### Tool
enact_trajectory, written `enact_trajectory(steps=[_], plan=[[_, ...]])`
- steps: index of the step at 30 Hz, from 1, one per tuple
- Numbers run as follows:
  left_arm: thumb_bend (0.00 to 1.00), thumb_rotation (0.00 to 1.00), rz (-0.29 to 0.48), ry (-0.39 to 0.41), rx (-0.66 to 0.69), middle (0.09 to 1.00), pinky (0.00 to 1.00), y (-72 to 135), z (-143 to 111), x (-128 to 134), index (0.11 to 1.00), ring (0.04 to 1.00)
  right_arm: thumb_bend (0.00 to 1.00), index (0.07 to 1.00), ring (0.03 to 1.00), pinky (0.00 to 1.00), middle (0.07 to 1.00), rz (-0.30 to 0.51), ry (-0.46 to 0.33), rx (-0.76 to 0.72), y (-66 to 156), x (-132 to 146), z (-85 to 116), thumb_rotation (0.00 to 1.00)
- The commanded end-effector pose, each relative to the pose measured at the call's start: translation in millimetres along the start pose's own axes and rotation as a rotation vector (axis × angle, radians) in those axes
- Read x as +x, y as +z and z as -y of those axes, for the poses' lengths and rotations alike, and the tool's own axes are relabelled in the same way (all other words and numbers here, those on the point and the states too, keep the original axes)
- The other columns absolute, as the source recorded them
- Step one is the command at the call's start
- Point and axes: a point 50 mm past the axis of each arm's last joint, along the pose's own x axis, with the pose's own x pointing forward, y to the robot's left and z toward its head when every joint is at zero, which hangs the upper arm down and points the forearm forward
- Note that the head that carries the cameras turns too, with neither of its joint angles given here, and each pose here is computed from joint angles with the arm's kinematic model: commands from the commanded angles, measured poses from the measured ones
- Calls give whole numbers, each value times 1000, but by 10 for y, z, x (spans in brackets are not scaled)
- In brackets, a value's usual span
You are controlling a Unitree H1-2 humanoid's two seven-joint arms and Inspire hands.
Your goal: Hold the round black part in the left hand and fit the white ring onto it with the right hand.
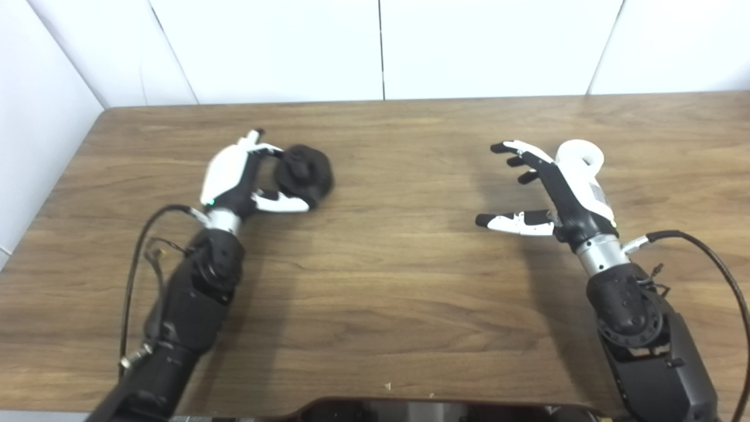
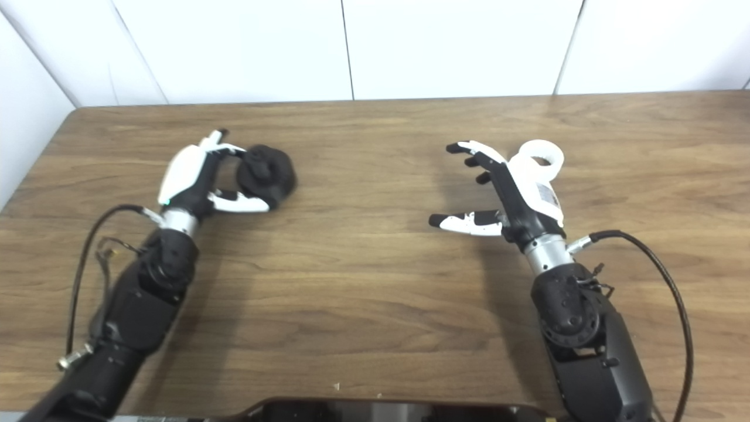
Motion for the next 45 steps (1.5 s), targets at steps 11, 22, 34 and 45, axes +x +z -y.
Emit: enact_trajectory(steps=[11, 22, 34, 45], plan=[[957, 300, 192, -156, -53, 1000, 1000, 548, 378, -387, 607, 1000, 776, 806, 784, 657, 863, 81, -97, -8, 144, 111, 220, 287], [964, 355, 316, -239, -21, 1000, 1000, 838, 687, -674, 610, 1000, 765, 818, 779, 656, 870, 74, -114, 7, 153, 84, 292, 299], [975, 376, 365, -277, -10, 1000, 1000, 973, 863, -868, 610, 1000, 767, 811, 772, 655, 863, 71, -114, 2, 159, 58, 283, 303], [955, 348, 378, -260, -13, 1000, 1000, 773, 636, -814, 620, 1000, 753, 824, 782, 664, 871, 35, -166, -50, 188, 106, 308, 343]])
